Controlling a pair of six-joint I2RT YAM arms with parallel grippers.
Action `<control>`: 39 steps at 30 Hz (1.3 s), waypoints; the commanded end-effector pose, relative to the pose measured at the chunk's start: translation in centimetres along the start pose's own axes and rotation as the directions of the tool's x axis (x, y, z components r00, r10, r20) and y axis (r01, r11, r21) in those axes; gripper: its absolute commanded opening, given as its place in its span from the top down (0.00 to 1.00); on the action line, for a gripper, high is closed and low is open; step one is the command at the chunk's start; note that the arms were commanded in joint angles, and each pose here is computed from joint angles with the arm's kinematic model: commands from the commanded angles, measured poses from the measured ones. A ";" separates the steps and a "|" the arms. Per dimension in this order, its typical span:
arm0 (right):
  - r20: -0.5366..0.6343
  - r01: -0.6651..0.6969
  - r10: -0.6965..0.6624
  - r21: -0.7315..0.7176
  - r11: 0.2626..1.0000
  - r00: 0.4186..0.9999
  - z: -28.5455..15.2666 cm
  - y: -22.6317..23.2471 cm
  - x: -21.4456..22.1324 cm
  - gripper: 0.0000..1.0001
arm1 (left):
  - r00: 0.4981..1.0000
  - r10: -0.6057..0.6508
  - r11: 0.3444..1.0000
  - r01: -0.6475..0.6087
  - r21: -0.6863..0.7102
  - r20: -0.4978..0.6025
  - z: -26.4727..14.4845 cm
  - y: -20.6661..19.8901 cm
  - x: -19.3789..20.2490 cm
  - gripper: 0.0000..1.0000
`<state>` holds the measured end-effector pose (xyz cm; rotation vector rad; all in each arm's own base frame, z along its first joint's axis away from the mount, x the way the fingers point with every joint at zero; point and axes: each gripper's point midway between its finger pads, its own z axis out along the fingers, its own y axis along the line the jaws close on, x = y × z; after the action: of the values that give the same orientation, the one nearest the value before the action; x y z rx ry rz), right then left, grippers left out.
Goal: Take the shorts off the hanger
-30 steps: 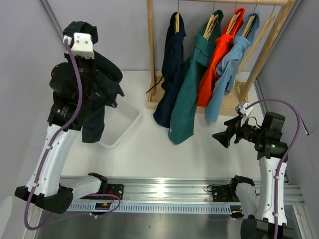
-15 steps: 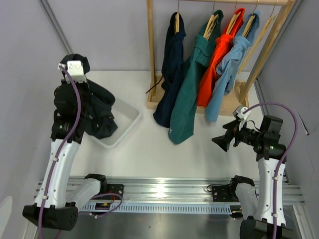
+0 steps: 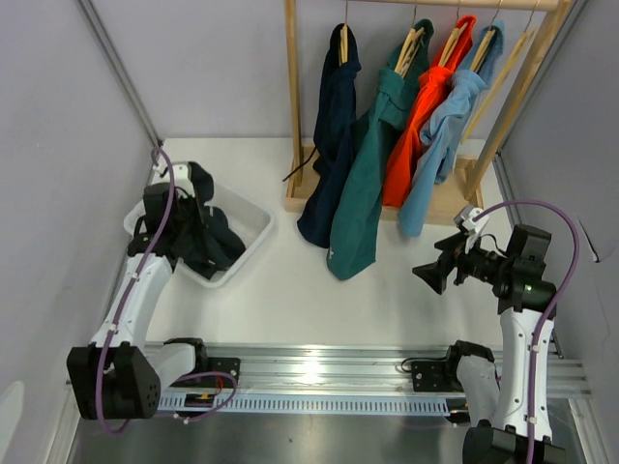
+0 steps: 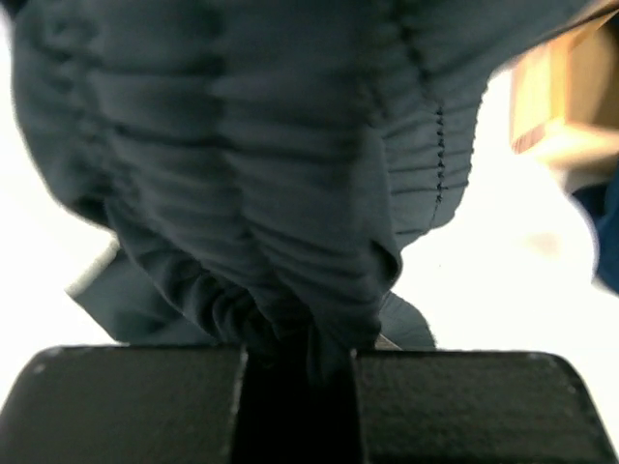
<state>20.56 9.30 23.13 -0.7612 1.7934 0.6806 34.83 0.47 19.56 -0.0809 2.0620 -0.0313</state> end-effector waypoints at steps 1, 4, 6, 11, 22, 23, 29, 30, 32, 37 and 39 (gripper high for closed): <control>0.013 0.022 -0.022 0.014 1.000 1.000 -0.2 -0.1 -0.6 0.00 | 0.983 -0.183 0.982 0.184 0.047 -0.036 0.4 0.3 1.7 0.94; 0.012 0.022 -0.022 0.017 1.000 1.000 -0.2 -0.2 -0.6 0.01 | 0.953 -0.294 0.955 0.296 0.027 -0.066 0.4 1.6 3.0 0.65; 0.010 0.018 -0.018 0.024 1.000 1.000 -0.3 -0.3 -0.5 0.01 | 0.943 -0.328 0.943 0.330 0.031 -0.058 0.0 2.0 2.6 0.46; 0.011 0.011 -0.012 0.041 0.999 1.000 -0.4 -0.6 -0.5 0.01 | 0.932 -0.362 0.929 0.364 0.074 -0.039 -2.1 1.1 0.0 0.06; 0.031 -0.067 0.062 0.174 0.982 0.998 -1.2 -3.1 -1.2 0.01 | 0.941 -0.274 0.924 0.201 0.325 0.197 -11.1 -3.4 -7.3 0.01; 0.038 -0.092 0.086 0.212 0.973 0.996 -1.4 -3.8 -1.4 0.01 | 0.943 -0.261 0.914 0.171 0.369 0.208 -11.4 -4.2 -7.1 0.01; 0.073 -0.188 0.173 0.373 0.909 0.982 -2.5 -6.6 -1.7 0.01 | 0.945 -0.200 0.794 0.002 0.608 0.258 -14.2 -9.5 -4.1 0.01; 0.073 -0.198 0.184 0.400 0.895 0.980 -2.7 -7.0 -1.6 0.00 | 0.954 -0.185 0.778 -0.005 0.628 0.236 -13.9 -10.1 -2.6 0.01; 0.085 -0.206 0.189 0.486 0.849 0.978 -3.6 -8.4 -2.0 0.01 | 0.957 -0.156 0.777 -0.033 0.628 0.243 -14.2 -10.5 -1.7 0.01; 0.220 -0.325 0.239 0.676 0.661 0.946 -6.1 -12.1 -2.7 0.01 | 0.955 -0.098 0.818 -0.083 0.569 0.281 -13.8 -9.9 -0.5 0.01; 0.255 -0.345 0.234 0.742 0.575 0.938 -7.4 -13.4 -2.3 0.00 | 0.952 -0.085 0.828 -0.097 0.552 0.295 -14.0 -9.7 -0.4 0.01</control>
<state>25.87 -0.46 23.51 -0.0292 1.9774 0.2651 23.21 -9.85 26.52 0.2320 1.7077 -0.6668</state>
